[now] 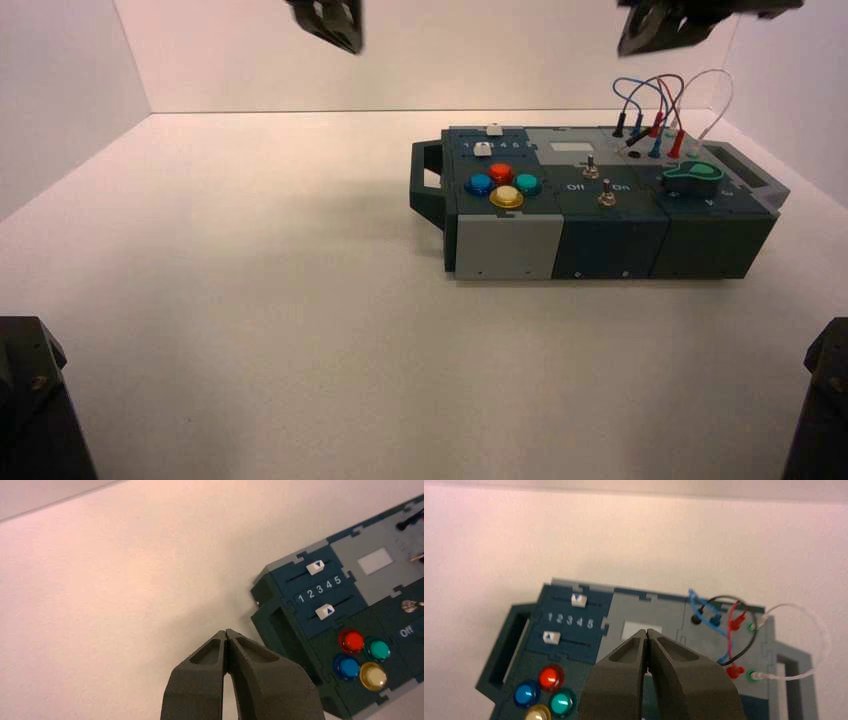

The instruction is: Move the bottom slider to position 3.

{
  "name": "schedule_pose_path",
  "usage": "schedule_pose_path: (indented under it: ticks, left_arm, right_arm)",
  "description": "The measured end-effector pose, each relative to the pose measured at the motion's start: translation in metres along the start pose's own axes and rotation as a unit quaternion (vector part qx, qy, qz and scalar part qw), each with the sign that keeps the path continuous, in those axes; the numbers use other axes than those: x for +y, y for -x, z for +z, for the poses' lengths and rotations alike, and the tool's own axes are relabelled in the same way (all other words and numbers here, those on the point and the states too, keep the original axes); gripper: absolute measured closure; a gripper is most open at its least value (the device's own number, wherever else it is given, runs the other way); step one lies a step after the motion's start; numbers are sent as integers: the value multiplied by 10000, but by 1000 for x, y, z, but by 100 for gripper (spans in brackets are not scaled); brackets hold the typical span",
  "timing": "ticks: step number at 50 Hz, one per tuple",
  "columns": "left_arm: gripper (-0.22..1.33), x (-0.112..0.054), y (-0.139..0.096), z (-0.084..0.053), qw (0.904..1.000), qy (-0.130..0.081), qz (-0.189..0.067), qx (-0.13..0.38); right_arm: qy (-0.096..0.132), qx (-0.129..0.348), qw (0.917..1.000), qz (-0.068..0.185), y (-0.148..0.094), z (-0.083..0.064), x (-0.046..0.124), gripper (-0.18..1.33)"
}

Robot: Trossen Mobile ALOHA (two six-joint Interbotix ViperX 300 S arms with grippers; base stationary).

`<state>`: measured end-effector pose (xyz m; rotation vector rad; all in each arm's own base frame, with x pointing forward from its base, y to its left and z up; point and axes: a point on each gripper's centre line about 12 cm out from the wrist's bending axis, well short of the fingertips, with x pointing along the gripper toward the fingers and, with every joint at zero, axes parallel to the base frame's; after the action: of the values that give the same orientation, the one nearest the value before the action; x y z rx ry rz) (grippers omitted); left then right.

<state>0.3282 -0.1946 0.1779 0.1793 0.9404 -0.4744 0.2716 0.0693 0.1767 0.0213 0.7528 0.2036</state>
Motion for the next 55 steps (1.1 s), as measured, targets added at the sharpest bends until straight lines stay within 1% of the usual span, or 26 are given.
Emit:
schedule_pose_path:
  ticks: [4,9,10,12,18,25,28,40,55]
  left_arm:
    - [128,-6,-10,4,9999,-56,-36,119]
    - [128,-20,-26,9,9992,-196,-123,335]
    - [128,-20,-27,9,9991,-202,-126,351]
    - [128,-28,-33,10,9984,-267,-170,462]
    - [128,-42,-47,9,9966,-412,-248,662]
    - [128,-56,-59,9,9951,-537,-322,769]
    - [128,-59,-63,8,9946,-556,-337,809]
    - [128,-61,-78,6,9934,-545,-334,956]
    - [128,-73,-94,2,9889,-547,-406,1319]
  right_arm:
    - [17,154,9999,-2,-6,-3,1,129]
    - [26,255,9997,1,-10,-6,1,129]
    - [26,262,9997,-1,-10,-6,1,129]
    - [34,293,9996,-2,-11,-7,1,129]
    - [31,332,9994,0,-12,-8,1,130]
    - [39,332,9994,0,-12,-8,1,130]
    - [39,316,9995,1,-12,-7,1,129]
    - [39,347,9994,-1,-13,-9,1,129]
    - [46,355,9994,-3,-13,-9,1,130]
